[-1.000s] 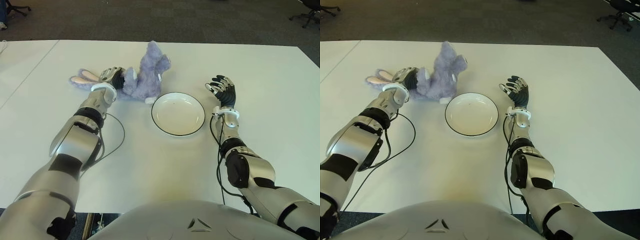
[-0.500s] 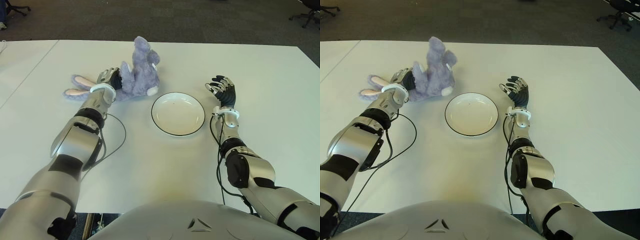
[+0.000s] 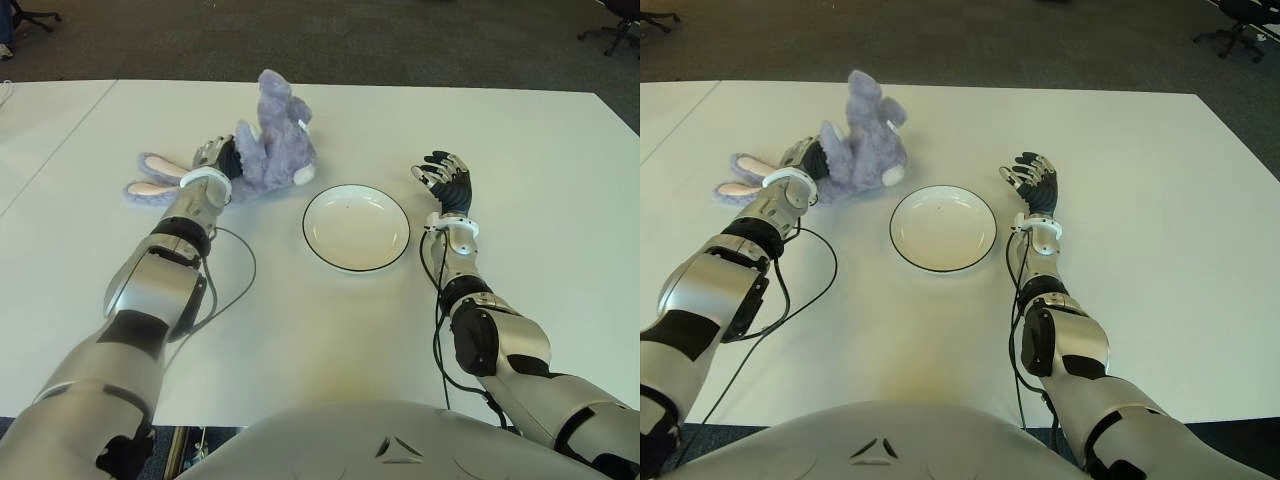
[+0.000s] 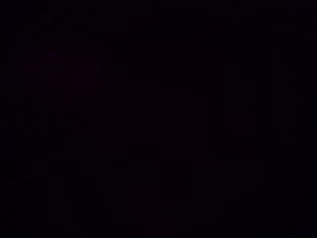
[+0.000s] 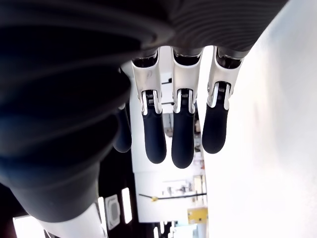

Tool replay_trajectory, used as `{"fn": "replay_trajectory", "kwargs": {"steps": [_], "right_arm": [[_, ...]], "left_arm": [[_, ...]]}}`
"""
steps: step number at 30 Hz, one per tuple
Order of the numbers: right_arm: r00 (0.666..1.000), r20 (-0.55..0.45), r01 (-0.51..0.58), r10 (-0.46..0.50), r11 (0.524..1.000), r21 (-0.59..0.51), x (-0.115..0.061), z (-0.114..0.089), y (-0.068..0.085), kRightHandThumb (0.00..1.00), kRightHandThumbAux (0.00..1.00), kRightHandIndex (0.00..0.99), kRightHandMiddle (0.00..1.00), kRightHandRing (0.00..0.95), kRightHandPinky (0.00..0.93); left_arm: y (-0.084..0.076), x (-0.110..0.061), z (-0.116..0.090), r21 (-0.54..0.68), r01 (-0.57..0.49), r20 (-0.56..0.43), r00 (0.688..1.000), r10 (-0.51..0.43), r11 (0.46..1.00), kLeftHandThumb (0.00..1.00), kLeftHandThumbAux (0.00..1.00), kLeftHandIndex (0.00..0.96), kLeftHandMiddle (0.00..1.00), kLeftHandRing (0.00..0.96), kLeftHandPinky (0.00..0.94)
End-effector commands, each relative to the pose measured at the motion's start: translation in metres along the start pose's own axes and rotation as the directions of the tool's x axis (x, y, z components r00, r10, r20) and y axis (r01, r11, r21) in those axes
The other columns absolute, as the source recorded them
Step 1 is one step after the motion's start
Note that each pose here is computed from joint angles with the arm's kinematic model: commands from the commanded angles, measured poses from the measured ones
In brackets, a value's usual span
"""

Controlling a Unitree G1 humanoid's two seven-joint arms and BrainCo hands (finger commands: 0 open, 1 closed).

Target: Put the doll into the plate.

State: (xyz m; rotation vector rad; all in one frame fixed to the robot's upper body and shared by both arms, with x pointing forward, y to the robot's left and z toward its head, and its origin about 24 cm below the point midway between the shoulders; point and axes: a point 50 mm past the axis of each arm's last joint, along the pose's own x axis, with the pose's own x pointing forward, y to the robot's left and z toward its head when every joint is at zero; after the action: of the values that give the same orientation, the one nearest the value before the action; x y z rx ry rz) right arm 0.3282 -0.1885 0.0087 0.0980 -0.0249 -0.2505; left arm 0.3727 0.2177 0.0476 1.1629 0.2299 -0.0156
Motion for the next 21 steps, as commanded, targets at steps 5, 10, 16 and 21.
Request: {"fn": "replay_trajectory", "kwargs": {"steps": [5,10,16,21], "right_arm": [[0.853,-0.51,0.115,-0.113,0.993,-0.027,-0.102,-0.109,-0.026,0.097,0.868,0.302,0.349,0.359,0.345],[0.853,-0.51,0.107,-0.114,0.993,-0.044,-0.102,-0.109,-0.027,0.075,0.871,0.3,0.356,0.37,0.35],[0.853,-0.508,0.095,-0.114,0.993,-0.063,-0.102,-0.109,-0.027,0.031,0.866,0.29,0.346,0.356,0.337],[0.851,-0.511,0.095,-0.116,0.993,-0.067,-0.101,-0.109,-0.027,0.035,0.862,0.292,0.345,0.355,0.32]], "left_arm": [[-0.035,-0.015,-0.029,-0.081,0.085,-0.165,0.982,-0.097,0.993,0.911,0.641,0.689,0.786,0.805,0.823],[-0.017,-0.007,-0.014,-0.071,-0.03,-0.111,0.994,0.022,0.997,0.926,0.641,0.705,0.801,0.817,0.827],[0.003,0.0,0.007,-0.021,-0.162,-0.025,0.987,0.162,0.987,0.887,0.641,0.719,0.815,0.813,0.806],[0.013,0.003,0.02,0.01,-0.22,0.032,0.975,0.22,0.975,0.863,0.636,0.721,0.818,0.813,0.829]]}}
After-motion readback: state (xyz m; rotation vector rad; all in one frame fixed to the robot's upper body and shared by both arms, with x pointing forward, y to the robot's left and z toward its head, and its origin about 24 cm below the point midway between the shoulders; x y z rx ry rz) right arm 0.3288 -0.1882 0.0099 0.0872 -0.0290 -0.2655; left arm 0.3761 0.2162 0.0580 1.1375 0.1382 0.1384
